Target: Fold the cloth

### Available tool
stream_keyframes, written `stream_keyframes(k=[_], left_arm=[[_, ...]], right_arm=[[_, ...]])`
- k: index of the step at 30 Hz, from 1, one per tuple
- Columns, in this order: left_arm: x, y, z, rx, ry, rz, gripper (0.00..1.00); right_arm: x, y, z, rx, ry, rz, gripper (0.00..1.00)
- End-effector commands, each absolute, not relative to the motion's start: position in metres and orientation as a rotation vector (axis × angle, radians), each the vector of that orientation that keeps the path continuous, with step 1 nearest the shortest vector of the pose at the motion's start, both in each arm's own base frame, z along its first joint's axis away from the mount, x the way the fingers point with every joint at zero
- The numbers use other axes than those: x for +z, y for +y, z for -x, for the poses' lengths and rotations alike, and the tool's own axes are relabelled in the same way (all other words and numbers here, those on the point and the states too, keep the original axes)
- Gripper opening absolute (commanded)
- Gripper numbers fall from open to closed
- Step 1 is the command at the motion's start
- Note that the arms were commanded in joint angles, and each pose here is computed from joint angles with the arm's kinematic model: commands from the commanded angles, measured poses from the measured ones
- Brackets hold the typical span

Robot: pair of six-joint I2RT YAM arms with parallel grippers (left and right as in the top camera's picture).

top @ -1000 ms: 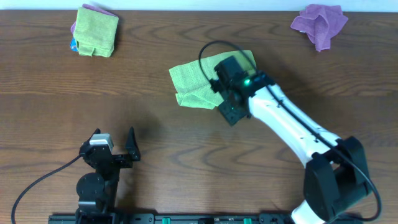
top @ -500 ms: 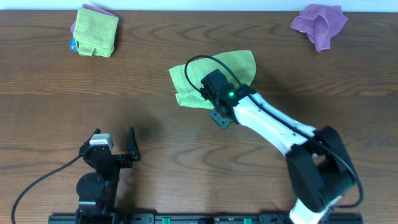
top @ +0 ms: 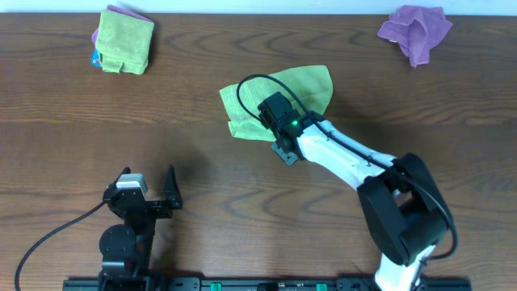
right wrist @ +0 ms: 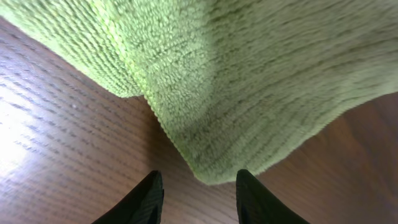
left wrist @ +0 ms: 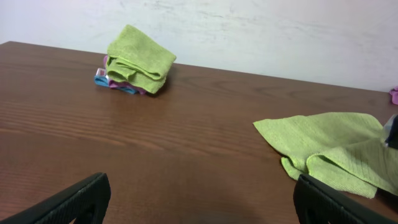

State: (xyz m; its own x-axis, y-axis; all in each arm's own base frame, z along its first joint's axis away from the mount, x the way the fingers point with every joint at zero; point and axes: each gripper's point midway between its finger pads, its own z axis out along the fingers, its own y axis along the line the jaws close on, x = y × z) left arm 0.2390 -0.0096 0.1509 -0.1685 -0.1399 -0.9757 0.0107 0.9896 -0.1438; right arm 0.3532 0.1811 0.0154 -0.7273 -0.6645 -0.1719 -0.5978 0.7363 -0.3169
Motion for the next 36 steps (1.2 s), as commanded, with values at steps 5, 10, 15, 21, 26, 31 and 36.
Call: stream_keyframes(k=[5, 10, 15, 21, 26, 31, 36], left_arm=[[0.134, -0.008, -0.239, -0.127, 1.771, 0.112, 0.95], [0.134, -0.008, -0.239, -0.127, 1.771, 0.112, 0.95], [0.134, -0.008, -0.239, -0.127, 1.771, 0.112, 0.95], [0.134, -0.008, -0.239, -0.127, 1.771, 0.112, 0.95], [0.134, -0.008, -0.239, -0.127, 1.771, 0.112, 0.95], [0.134, -0.008, -0.239, -0.127, 1.771, 0.112, 0.95], [0.134, -0.008, -0.239, -0.127, 1.771, 0.112, 0.95]], right_arm=[[0.001, 0.18, -0.35, -0.385, 2.676, 1.03, 0.32], [0.003, 0.175, -0.355, -0.433, 2.66, 1.009, 0.19], [0.009, 0.165, -0.36, -0.525, 2.649, 0.956, 0.01], [0.029, 0.155, -0.358, -0.604, 2.71, 0.849, 0.01], [0.058, 0.152, -0.354, -0.627, 2.779, 0.774, 0.01], [0.07, 0.149, -0.335, -0.619, 2.871, 0.83, 0.01], [0.07, 0.141, -0.314, -0.626, 2.963, 0.861, 0.01]])
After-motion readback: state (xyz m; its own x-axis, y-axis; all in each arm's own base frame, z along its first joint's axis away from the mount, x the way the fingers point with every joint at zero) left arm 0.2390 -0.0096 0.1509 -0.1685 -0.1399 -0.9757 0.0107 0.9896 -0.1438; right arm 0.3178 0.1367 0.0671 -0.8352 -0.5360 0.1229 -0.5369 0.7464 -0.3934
